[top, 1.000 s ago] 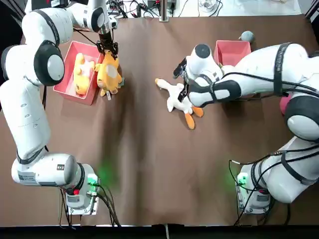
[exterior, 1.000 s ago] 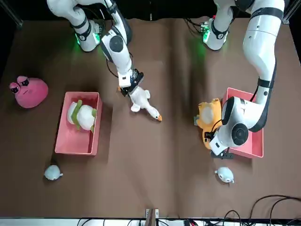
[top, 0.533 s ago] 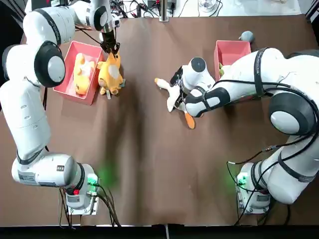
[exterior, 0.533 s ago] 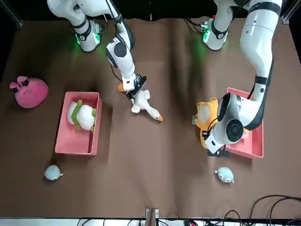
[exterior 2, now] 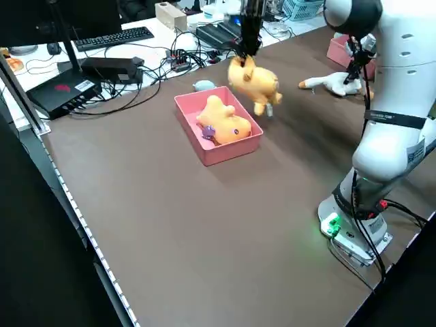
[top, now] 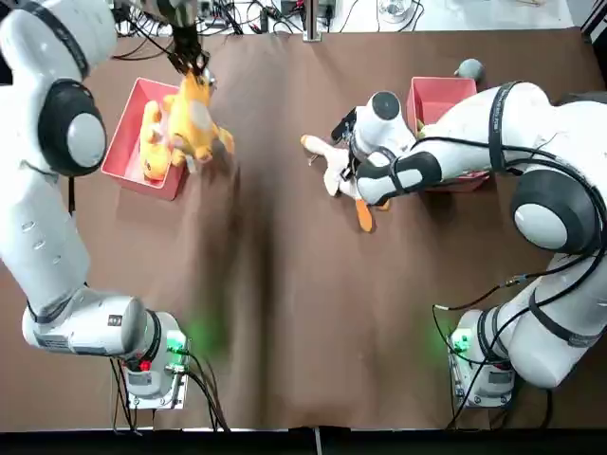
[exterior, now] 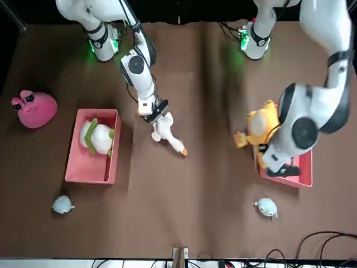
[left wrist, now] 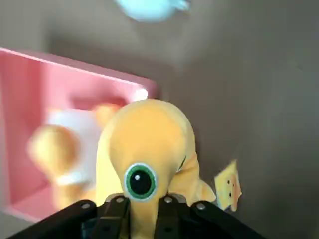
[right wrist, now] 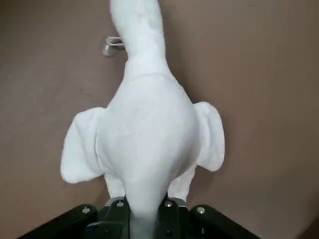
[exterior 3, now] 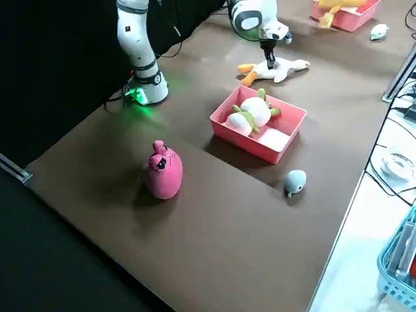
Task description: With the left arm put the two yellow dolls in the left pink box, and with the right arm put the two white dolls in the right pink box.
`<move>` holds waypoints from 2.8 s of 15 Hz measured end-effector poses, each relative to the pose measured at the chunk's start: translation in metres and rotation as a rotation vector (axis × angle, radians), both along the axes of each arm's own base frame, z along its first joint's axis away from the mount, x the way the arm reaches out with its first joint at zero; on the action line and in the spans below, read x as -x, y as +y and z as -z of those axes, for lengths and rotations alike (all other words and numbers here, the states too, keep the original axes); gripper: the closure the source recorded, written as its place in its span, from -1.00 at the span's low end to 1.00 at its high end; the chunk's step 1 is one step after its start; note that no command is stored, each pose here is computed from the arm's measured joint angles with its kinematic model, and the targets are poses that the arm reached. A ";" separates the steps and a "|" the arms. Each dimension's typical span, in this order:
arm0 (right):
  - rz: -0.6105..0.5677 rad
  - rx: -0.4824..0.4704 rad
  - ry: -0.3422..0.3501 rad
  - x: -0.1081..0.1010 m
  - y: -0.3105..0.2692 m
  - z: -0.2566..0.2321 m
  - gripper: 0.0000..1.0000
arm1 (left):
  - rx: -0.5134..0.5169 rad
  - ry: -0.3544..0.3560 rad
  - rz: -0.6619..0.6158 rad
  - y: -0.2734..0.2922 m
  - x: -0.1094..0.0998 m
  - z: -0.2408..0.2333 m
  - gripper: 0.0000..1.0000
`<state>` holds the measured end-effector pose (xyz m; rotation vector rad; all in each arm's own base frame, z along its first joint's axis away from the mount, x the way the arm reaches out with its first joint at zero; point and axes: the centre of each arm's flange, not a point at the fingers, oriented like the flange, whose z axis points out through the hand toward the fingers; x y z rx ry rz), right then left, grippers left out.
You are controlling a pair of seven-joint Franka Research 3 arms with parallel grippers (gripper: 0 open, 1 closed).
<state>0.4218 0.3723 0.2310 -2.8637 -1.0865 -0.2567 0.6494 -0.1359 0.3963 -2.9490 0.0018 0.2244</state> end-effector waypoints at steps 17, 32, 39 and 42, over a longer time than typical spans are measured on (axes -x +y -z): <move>0.066 0.064 -0.179 -0.131 -0.294 -0.125 0.74 | -0.037 -0.090 -0.099 0.139 -0.032 0.034 0.71; -0.057 0.173 -0.236 -0.131 -0.348 -0.009 0.71 | -0.034 0.049 -0.108 0.142 -0.028 0.115 0.52; -0.046 0.176 -0.222 -0.132 -0.354 0.000 -0.51 | -0.031 0.054 -0.077 0.123 -0.029 0.122 -0.98; -0.050 0.169 -0.174 -0.138 -0.351 -0.012 -1.00 | -0.030 0.037 -0.078 0.124 -0.033 0.114 -0.98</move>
